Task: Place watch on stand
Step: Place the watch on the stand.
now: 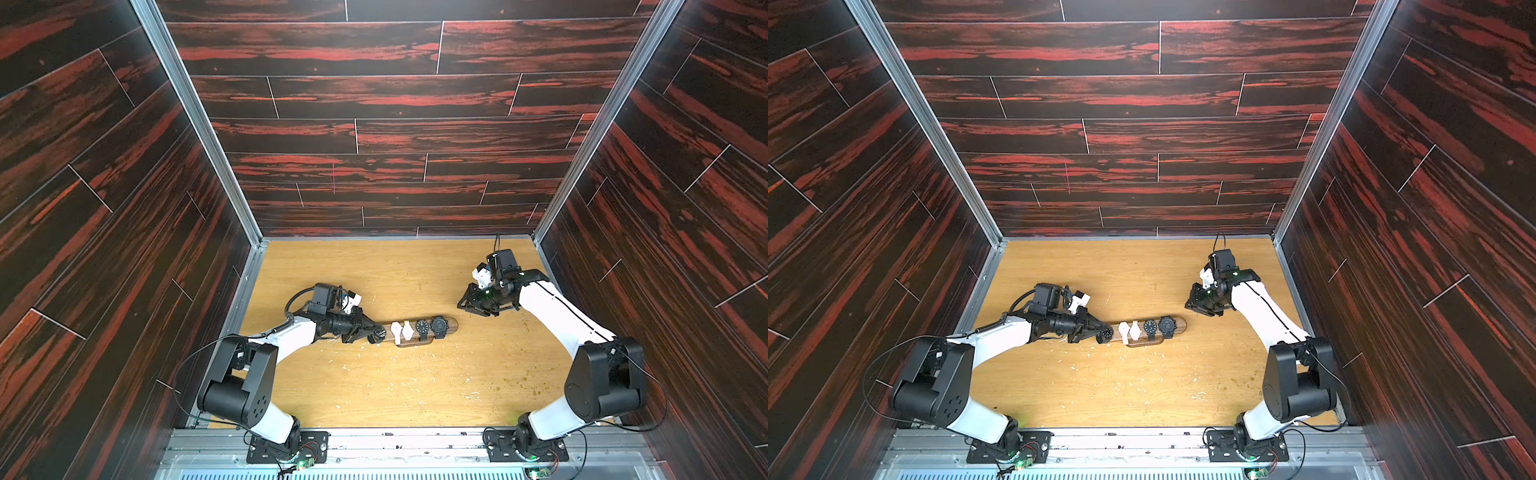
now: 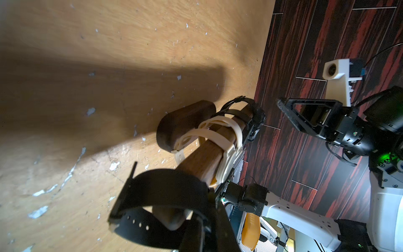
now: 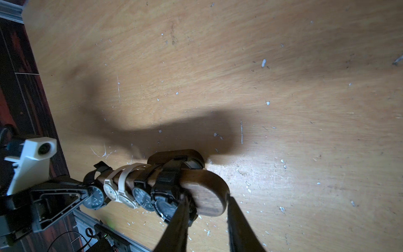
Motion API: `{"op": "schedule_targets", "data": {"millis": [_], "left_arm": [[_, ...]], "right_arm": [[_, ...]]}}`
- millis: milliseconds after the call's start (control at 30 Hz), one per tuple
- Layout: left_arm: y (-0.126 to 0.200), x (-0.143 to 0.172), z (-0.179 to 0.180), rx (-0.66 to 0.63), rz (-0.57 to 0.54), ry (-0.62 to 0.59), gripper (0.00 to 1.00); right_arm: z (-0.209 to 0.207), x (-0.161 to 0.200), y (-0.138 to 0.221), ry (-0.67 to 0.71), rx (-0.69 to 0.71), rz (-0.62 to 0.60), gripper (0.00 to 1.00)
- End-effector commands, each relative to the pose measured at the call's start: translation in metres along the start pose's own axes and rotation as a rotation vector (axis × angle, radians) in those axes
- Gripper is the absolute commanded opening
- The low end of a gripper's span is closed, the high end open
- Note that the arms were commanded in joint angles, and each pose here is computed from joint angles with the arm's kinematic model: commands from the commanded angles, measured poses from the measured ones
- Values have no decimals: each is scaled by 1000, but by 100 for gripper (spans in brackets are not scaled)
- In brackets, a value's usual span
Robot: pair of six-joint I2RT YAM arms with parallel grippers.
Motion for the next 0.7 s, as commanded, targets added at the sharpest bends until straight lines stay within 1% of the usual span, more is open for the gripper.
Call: {"op": "schedule_targets", "data": {"millis": [0, 267, 367, 667], "left_arm": [[0, -11, -11, 43, -14, -36, 3], [-2, -13, -13, 55, -22, -35, 8], [-4, -13, -13, 55, -18, -35, 11], [-11, -10, -13, 51, -6, -35, 25]], "right_arm": [[-2, 1, -5, -13, 3, 25, 32], [-2, 0, -6, -15, 4, 26, 33], [-2, 0, -6, -15, 4, 27, 33], [-4, 2, -7, -16, 2, 31, 33]]}}
Point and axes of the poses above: each gripper's point midway between its finger pads, its own y axis back along the fingers, its own z axis along the line the jaws close on, x = y × z, the point moved 6 cm from there along y, back along the fingers, and after that the axes turned 6 degrees about -y, right-handed, at the moved point
